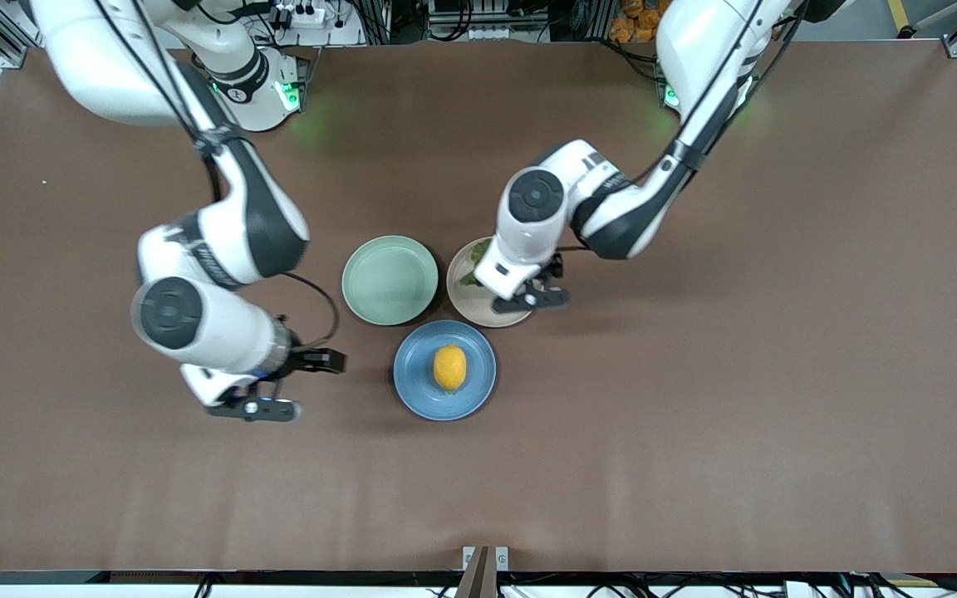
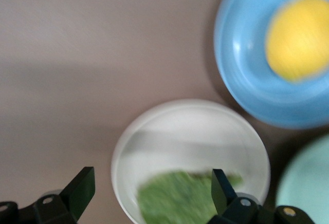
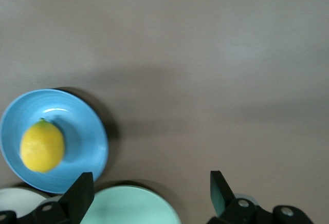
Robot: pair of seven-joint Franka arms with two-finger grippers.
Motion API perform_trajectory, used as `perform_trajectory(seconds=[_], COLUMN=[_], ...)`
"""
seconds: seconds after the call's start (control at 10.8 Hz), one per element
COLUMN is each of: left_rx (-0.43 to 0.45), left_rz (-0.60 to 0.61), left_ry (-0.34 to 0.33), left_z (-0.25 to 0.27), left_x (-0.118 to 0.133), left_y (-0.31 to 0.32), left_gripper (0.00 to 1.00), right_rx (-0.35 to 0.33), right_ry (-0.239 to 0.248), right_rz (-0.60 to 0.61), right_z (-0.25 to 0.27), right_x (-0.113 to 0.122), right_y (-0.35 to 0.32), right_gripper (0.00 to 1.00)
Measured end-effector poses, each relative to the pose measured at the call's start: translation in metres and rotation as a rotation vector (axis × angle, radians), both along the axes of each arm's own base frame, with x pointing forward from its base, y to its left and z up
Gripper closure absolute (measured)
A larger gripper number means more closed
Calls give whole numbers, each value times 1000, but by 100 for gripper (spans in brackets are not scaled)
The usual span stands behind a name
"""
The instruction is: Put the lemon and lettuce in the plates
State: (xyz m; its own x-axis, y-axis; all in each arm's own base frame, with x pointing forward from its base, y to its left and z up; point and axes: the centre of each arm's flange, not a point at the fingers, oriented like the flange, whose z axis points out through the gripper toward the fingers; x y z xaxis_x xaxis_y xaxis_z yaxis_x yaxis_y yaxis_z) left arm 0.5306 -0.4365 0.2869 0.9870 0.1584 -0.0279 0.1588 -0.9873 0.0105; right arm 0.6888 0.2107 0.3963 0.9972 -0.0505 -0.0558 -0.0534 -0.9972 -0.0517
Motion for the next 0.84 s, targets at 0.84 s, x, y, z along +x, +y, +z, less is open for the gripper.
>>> perform_trajectory(seconds=[0.84], left_rx=[78], left_rz=[39], left_ry=[-137], left_z=[38], left_x=[123], left_y=[172], left_gripper=[0], right_rx=[-85], right_ry=[35], right_rz=[164], right_z=[61], right_x=[-51], right_y=[-182], right_gripper=[0])
